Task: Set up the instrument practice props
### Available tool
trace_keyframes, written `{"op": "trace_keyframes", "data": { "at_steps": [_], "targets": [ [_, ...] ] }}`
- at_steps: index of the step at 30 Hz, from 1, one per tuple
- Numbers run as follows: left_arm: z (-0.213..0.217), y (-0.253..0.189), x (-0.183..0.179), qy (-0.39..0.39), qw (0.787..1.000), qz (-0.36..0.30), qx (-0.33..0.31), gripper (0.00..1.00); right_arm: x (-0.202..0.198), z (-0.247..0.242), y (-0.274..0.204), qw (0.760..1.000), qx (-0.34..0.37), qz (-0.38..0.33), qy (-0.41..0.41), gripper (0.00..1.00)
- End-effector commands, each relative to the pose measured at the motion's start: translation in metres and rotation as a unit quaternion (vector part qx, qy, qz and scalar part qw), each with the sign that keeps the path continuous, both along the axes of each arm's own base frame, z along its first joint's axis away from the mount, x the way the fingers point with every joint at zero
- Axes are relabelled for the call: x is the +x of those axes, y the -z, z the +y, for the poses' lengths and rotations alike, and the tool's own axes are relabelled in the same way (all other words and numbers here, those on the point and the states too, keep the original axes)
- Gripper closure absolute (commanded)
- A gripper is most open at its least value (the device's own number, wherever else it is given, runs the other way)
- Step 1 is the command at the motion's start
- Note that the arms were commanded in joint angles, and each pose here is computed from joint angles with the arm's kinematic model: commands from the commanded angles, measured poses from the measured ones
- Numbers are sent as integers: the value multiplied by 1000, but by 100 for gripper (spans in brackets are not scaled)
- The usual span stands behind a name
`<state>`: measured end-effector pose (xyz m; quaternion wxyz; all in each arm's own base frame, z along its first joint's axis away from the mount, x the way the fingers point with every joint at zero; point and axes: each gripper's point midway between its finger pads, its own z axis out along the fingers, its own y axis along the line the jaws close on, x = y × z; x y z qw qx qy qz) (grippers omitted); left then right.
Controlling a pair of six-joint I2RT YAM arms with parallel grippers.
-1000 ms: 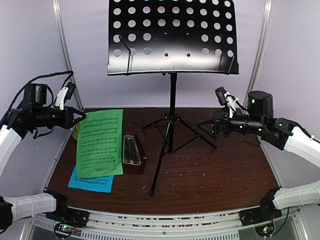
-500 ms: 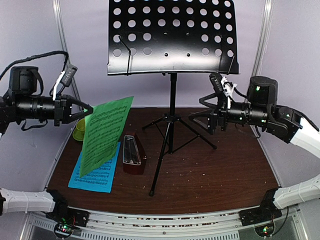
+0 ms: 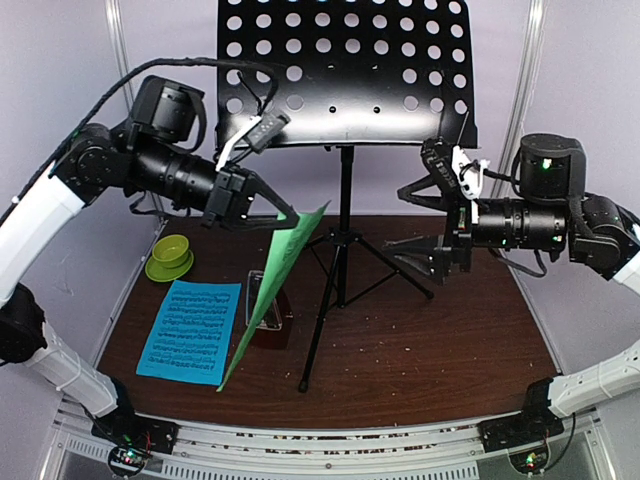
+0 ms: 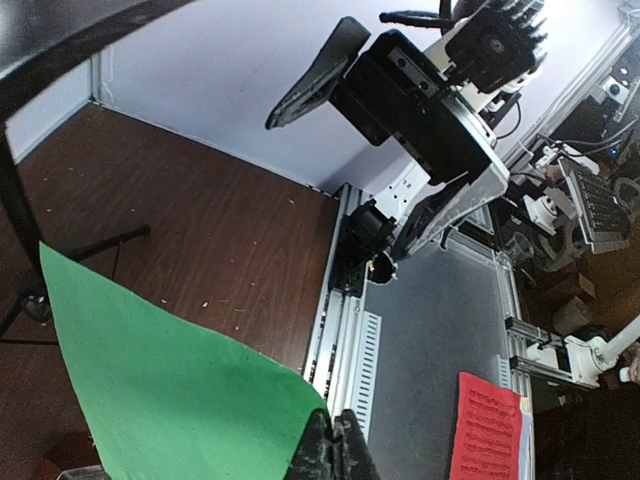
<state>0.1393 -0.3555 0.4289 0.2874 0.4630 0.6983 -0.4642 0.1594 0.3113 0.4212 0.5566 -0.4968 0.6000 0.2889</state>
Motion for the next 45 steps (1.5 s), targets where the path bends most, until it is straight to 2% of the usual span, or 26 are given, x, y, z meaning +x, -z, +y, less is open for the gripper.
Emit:
{"op": "trace_keyframes", "data": {
  "at_steps": [1,7,13,16,18,22,29,31,33,34,36,37,39,41,43,45],
  "targets": [
    [-21,-18,-22,66,997,-6,-29,100,-11,-12,3,998,-46,-30,9,0],
    [-42,-19,-37,110,993,7,-33,100,-25,-9,2,998,-55,-36,-4,0],
    [-50,-16,-37,120,992,12,-31,100,-25,-5,12,995,-85,-47,0,3],
    [-52,-13,-36,120,992,11,-28,100,-25,-2,11,994,-98,-49,-6,7],
    [-53,-13,-35,119,993,8,-27,100,-27,3,12,993,-106,-45,-15,15],
    [-55,-5,-31,116,993,-1,-7,100,-29,15,17,991,-130,-27,-33,39],
    [-59,-7,-20,99,994,-37,-4,100,-42,29,32,983,-166,10,-74,62],
    [-61,-6,-18,97,994,-43,-4,100,-42,31,34,982,-171,15,-78,79],
    [-61,-8,-15,91,994,-52,-6,100,-40,31,33,982,-174,18,-72,100],
    [-60,-9,-12,83,995,-61,-8,100,-39,30,29,983,-169,19,-66,100],
    [-58,-23,-2,55,994,-86,-37,91,-41,29,19,987,-147,20,-66,100],
    [-51,-29,2,39,993,-92,-57,78,-42,27,12,989,-130,18,-68,100],
    [-36,-48,15,-1,989,-101,-111,47,-44,22,-3,993,-93,9,-65,100],
    [-18,-60,24,-36,981,-107,-156,28,-45,11,-21,997,-57,-2,-56,100],
    [-4,-64,31,-68,975,-123,-173,19,-45,2,-34,999,-29,-10,-45,100],
    [4,-62,32,-80,971,-140,-176,15,-43,-9,-51,999,1,-17,-31,100]
  ]
}}
